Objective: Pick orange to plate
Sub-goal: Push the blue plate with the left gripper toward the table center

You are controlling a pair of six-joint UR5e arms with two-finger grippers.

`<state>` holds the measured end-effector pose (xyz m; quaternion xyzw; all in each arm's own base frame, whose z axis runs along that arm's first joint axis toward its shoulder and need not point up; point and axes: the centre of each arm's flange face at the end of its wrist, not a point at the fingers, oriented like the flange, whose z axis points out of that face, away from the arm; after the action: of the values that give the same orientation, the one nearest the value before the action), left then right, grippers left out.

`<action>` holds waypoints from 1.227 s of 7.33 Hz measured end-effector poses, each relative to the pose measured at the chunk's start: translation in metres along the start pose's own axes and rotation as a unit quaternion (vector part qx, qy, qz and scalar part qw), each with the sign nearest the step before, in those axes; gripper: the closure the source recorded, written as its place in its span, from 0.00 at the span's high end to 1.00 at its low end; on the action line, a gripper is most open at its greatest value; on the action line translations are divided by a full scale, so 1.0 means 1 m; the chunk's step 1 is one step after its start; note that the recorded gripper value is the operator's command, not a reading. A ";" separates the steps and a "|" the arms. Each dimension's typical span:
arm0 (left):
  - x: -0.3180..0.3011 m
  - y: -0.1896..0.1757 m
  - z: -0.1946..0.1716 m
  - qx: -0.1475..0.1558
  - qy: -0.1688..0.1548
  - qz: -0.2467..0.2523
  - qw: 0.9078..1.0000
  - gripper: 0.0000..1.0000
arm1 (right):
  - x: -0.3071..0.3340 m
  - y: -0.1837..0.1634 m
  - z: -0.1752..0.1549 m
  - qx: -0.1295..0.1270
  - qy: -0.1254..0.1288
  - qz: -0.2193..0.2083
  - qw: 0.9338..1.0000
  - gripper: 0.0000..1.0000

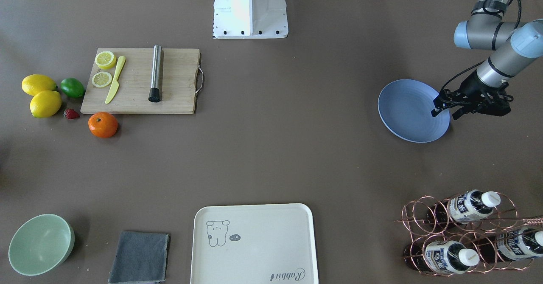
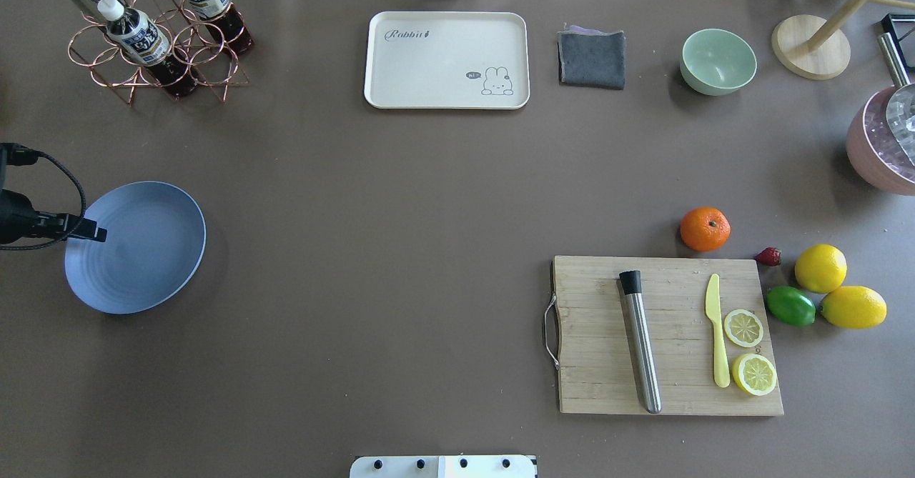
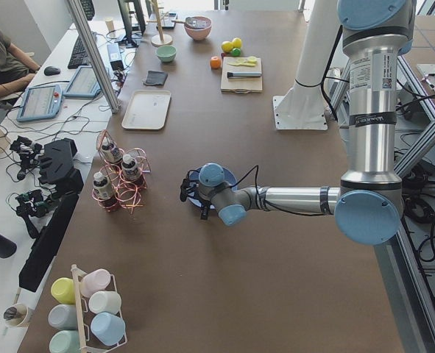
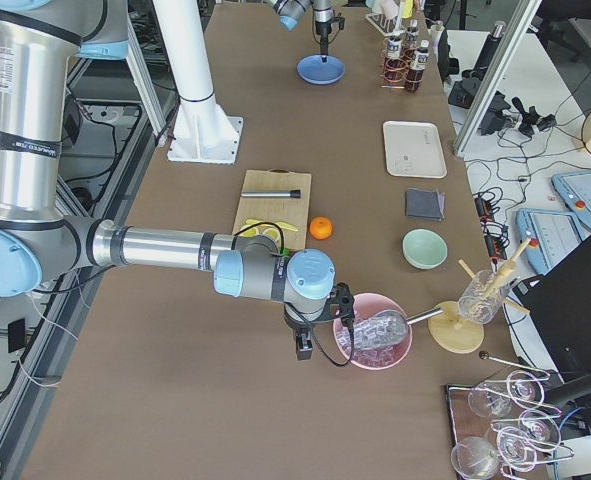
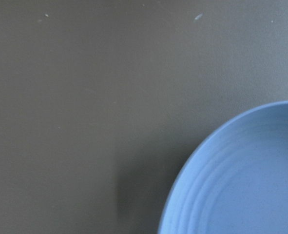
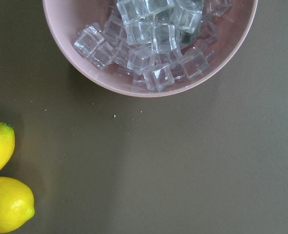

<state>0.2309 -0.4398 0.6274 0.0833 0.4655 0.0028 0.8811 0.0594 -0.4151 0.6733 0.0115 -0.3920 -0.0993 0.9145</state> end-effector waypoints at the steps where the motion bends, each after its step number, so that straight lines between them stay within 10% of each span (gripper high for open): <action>1: 0.002 0.001 0.003 -0.001 0.003 -0.001 1.000 0.00 | 0.000 0.000 0.000 0.000 0.000 -0.001 1.000 1.00; 6: 0.046 -0.012 -0.024 -0.020 0.047 0.001 0.999 0.00 | -0.006 -0.003 -0.003 0.003 0.000 -0.008 1.000 1.00; 9: 0.200 -0.058 -0.046 -0.013 0.068 -0.071 0.995 0.00 | -0.049 -0.031 -0.018 0.018 -0.008 -0.030 0.999 1.00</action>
<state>0.3024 -0.4744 0.4296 0.0386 0.5294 -0.0479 0.8461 0.0336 -0.4370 0.6226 0.0385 -0.4009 -0.1195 0.9075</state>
